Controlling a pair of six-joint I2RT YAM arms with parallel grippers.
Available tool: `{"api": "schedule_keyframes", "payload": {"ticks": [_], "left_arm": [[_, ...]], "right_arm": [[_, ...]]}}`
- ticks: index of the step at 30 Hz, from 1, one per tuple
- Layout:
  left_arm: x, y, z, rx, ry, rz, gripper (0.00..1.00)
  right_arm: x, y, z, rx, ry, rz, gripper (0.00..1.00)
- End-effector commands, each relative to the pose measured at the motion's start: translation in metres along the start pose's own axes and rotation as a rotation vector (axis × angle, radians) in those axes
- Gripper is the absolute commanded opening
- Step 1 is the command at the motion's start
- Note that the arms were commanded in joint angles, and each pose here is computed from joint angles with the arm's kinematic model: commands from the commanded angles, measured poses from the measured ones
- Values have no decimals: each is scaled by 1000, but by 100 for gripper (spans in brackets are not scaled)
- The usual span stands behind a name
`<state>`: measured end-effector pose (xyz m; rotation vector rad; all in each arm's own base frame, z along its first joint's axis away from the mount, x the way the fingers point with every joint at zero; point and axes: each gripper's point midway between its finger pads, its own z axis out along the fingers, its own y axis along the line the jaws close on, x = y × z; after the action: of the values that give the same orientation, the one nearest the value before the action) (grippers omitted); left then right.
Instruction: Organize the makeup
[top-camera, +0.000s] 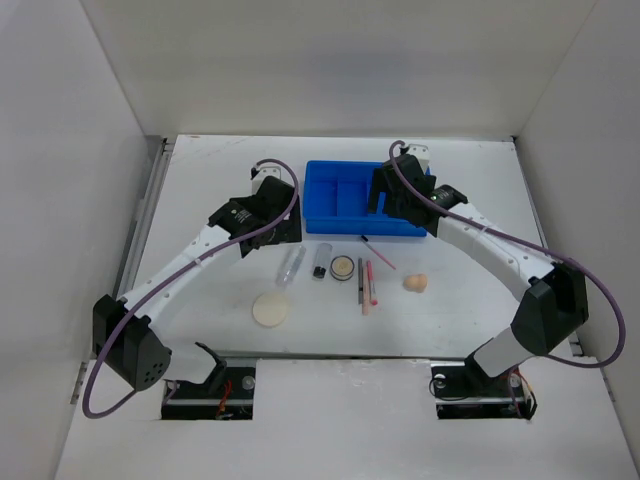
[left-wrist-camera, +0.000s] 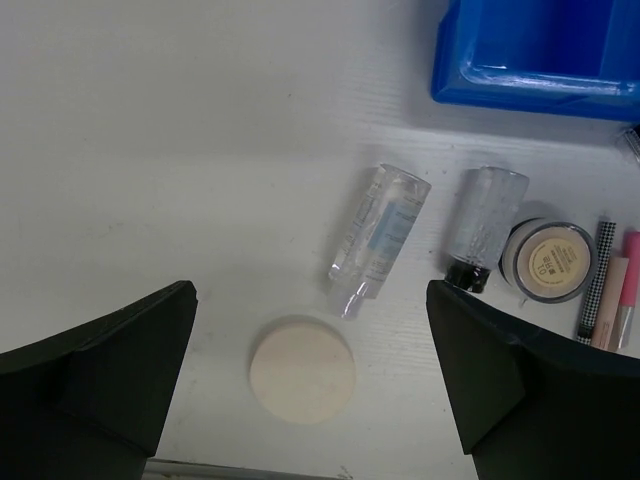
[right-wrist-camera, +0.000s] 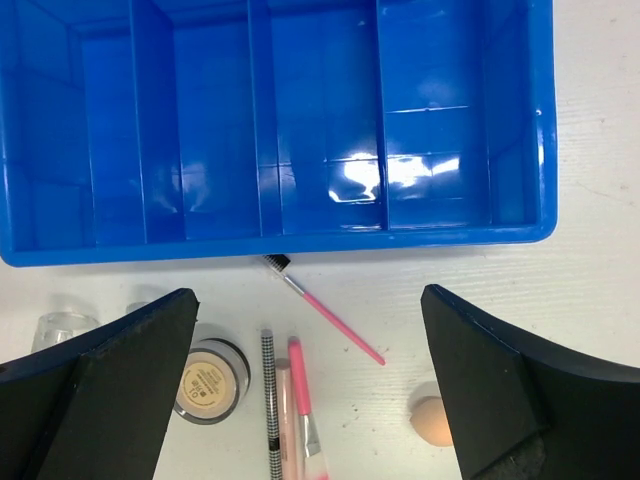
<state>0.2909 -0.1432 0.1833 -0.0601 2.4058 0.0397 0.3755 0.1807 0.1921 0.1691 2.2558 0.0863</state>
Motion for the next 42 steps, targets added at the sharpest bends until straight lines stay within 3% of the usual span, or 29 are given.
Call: {"api": "schedule_keyframes", "payload": {"ticks": [1,15,23,29,32,35,42], "left_arm": [[-9,2,-8,4,-24,3,100],[14,-11,-9,127,2,47,100],[47,-61,-9,222,26,160,87],[66,-69,28,120,23,166,80],[59,-66,33,89,-13,168,80],[61,-59,45,37,-3,176,87],[71,-51,86,74,105,65,85]], "right_arm": [[-18,4,-14,-32,-64,15,100],[-15,-20,-33,30,-78,26,100],[-16,-38,-73,-25,-133,63,100],[-13,-41,-80,-31,-125,60,100],[-6,-43,-76,-17,-103,47,100],[-6,-43,-76,-17,-103,47,100],[3,-42,-68,-10,-73,33,100]]}}
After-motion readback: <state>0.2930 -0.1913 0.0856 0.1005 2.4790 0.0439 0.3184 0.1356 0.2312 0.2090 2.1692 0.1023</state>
